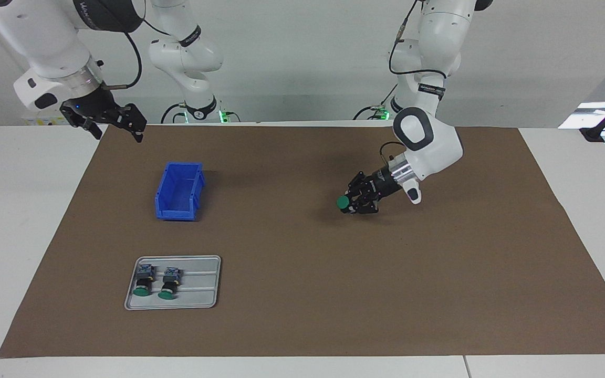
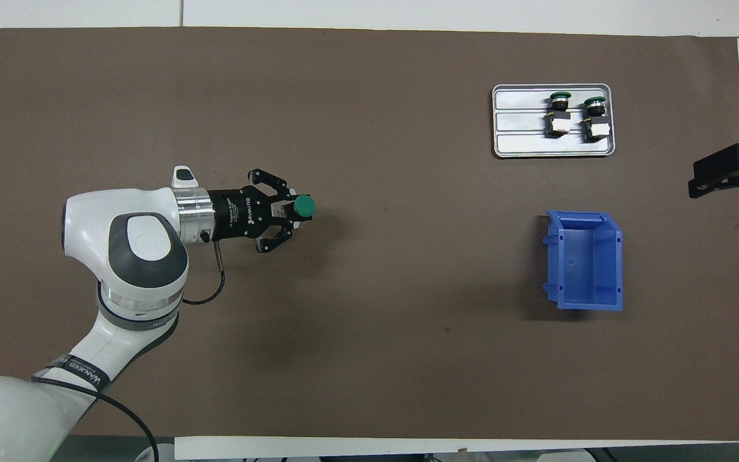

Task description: Place and press button with both arms

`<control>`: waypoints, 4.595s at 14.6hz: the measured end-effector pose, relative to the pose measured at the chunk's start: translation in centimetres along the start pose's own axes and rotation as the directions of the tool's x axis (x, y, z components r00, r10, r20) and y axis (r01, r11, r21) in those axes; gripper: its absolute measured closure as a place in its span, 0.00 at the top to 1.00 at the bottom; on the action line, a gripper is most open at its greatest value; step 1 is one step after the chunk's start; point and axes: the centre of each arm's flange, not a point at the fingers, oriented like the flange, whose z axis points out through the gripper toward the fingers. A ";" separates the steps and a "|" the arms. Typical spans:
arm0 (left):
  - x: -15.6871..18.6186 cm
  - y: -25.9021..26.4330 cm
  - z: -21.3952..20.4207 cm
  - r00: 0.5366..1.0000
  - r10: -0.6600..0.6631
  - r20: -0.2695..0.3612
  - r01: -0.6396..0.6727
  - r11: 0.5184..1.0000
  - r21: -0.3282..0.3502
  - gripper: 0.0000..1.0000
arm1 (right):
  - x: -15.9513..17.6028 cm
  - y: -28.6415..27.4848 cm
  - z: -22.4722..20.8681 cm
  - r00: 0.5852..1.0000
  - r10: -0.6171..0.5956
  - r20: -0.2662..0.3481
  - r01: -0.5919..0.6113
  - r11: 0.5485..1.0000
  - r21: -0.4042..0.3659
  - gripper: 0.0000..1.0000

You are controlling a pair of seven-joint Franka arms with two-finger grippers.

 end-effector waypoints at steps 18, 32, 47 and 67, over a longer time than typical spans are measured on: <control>7.6 -2.3 2.3 0.962 -0.039 0.270 0.076 0.989 -0.125 0.34 | 0.0 0.0 0.0 1.000 0.000 0.000 0.000 1.000 0.000 0.99; 7.7 -2.7 2.7 0.957 -0.006 0.290 0.044 0.991 -0.124 0.34 | 0.0 0.0 0.0 1.000 0.000 0.000 0.000 1.000 0.000 0.99; 8.0 -2.7 2.5 0.960 -0.011 0.279 0.049 0.990 -0.129 0.78 | 0.0 0.0 0.0 1.000 0.000 0.000 0.000 1.000 0.000 0.99; 0.4 0.2 -2.8 0.985 -0.027 0.171 0.057 0.982 -0.177 1.00 | 0.0 0.0 0.0 1.000 0.000 0.000 0.000 1.000 0.000 0.99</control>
